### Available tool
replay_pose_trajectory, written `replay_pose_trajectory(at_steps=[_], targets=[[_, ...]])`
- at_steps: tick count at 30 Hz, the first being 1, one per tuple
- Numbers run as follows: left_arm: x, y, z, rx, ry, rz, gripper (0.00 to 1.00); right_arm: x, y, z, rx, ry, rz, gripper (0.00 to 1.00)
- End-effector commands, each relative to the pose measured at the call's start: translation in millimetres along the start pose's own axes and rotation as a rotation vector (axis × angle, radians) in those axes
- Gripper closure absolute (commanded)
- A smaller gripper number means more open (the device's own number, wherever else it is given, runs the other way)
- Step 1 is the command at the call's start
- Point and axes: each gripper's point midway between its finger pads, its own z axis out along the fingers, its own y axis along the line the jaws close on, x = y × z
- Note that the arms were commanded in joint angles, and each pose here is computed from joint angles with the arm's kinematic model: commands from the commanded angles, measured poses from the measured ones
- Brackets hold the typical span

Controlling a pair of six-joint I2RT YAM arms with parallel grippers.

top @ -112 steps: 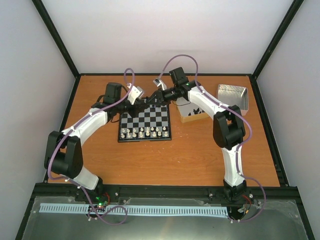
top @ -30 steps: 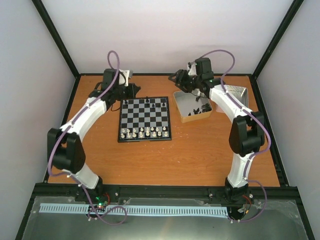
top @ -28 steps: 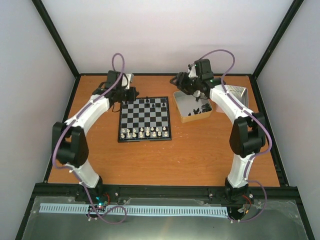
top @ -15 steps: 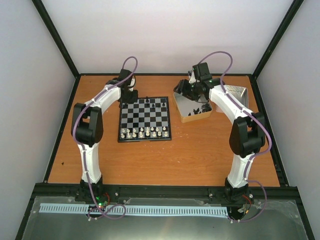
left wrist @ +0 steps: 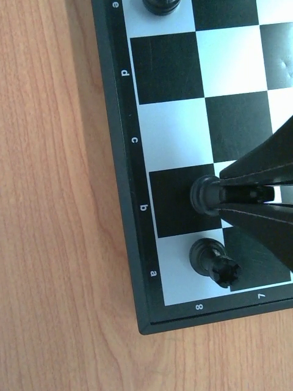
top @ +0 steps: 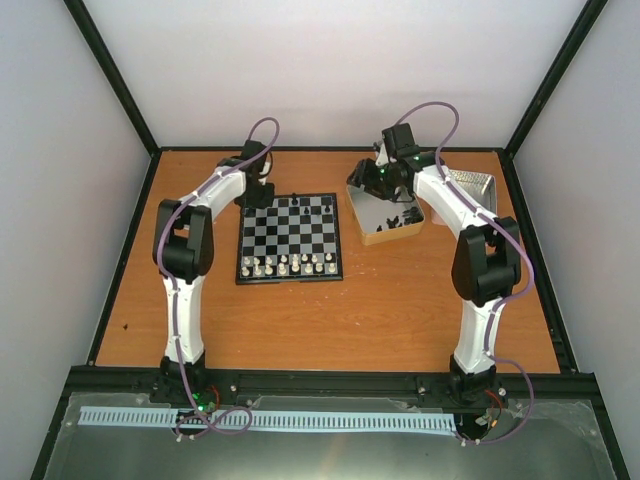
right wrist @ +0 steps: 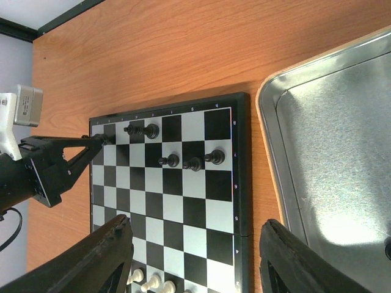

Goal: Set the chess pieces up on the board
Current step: Place the chess piece on the chessboard.

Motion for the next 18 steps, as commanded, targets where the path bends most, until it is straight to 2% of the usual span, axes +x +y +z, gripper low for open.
replay_pose_trajectory(at_steps=[1, 8, 18], targets=[[-9.6, 3.8, -1.4, -0.014, -0.004, 0.026, 0.96, -5.9, -0.6, 2.1, 0.006, -0.002, -0.007, 0.43], [-12.9, 1.6, 2.6, -0.005, -0.004, 0.022, 0.95, -5.8, -1.0, 4.2, 0.002, 0.003, -0.001, 0.43], [-14.5, 2.9, -0.4, -0.012, -0.009, 0.025, 0.87, -3.1, -1.4, 5.7, -0.001, 0.015, 0.005, 0.43]])
